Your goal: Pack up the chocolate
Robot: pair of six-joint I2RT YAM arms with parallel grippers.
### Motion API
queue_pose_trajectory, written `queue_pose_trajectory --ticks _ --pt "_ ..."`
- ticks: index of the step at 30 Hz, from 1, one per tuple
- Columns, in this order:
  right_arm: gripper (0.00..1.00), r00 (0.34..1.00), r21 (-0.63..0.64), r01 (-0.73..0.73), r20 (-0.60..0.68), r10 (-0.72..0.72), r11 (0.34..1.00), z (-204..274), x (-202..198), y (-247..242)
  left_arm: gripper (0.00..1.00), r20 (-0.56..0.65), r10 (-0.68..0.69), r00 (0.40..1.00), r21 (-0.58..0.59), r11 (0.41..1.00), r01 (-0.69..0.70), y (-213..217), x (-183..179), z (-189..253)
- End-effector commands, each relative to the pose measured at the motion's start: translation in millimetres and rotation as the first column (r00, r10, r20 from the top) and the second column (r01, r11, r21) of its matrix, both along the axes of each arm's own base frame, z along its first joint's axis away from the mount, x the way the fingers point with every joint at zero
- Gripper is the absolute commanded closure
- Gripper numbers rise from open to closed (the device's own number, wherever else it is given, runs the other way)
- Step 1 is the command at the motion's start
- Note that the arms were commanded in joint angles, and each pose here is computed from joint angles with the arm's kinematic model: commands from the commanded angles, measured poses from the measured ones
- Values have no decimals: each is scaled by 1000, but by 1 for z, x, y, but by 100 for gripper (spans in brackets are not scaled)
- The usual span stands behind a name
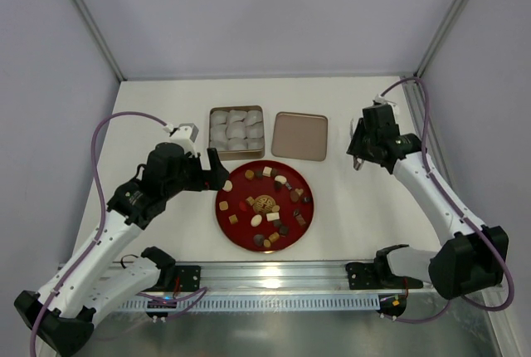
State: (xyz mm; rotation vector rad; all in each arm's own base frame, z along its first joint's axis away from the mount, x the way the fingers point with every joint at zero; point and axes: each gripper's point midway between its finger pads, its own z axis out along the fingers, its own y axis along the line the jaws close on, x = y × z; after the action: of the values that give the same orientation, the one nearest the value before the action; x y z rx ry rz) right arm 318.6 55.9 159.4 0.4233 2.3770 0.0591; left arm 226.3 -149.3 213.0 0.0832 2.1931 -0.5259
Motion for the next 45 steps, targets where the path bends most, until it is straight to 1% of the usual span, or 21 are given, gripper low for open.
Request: queue_pose_trajectory --ticks 1,4,6,10,12,14,15,18,21,22,25,29,33,36,41,45 --pt "53 996 23 -76 55 75 997 24 -10 15 0 19 4 1000 -13 1000 -4 -2 4 5" --pt "54 989 44 -128 77 124 991 35 -22 28 0 20 10 1000 -8 1000 -10 -1 5 5" --pt "54 978 55 -195 93 189 979 41 -35 47 0 19 18 1000 -2 1000 -18 0 6 4" --pt "54 956 90 -280 115 269 956 51 -57 75 0 28 39 999 10 999 -39 4 8 5" --pt "55 933 143 -351 133 334 925 56 -71 94 0 29 46 999 14 999 -46 6 8 4" --pt "56 919 170 -389 131 371 905 55 -82 106 0 33 60 998 25 998 -61 9 9 4" --pt "57 915 169 -400 127 382 901 55 -85 110 0 34 64 997 27 998 -65 10 10 4" --pt "57 874 176 -485 122 470 857 54 -107 135 0 45 83 996 41 996 -85 14 11 6" --pt "58 852 178 -524 117 510 833 52 -116 151 0 56 104 993 60 992 -108 20 13 8" --pt "58 832 178 -555 119 542 813 53 -123 160 0 59 108 992 65 992 -111 21 14 9" --pt "58 807 179 -590 113 579 787 50 -129 177 0 68 120 990 82 989 -125 25 14 13" --pt "58 754 163 -655 74 653 738 37 -143 199 0 74 133 988 96 986 -140 29 14 17" --pt "58 685 143 -722 16 728 676 19 -160 222 0 78 144 986 117 981 -153 35 14 17" --pt "58 649 139 -754 8 761 641 16 -168 233 0 80 154 985 129 978 -164 38 13 17" --pt "58 628 145 -772 15 778 619 16 -173 242 0 78 160 984 134 976 -169 40 12 16" --pt "58 623 142 -776 14 782 615 16 -175 245 0 77 161 984 138 976 -171 41 12 16"
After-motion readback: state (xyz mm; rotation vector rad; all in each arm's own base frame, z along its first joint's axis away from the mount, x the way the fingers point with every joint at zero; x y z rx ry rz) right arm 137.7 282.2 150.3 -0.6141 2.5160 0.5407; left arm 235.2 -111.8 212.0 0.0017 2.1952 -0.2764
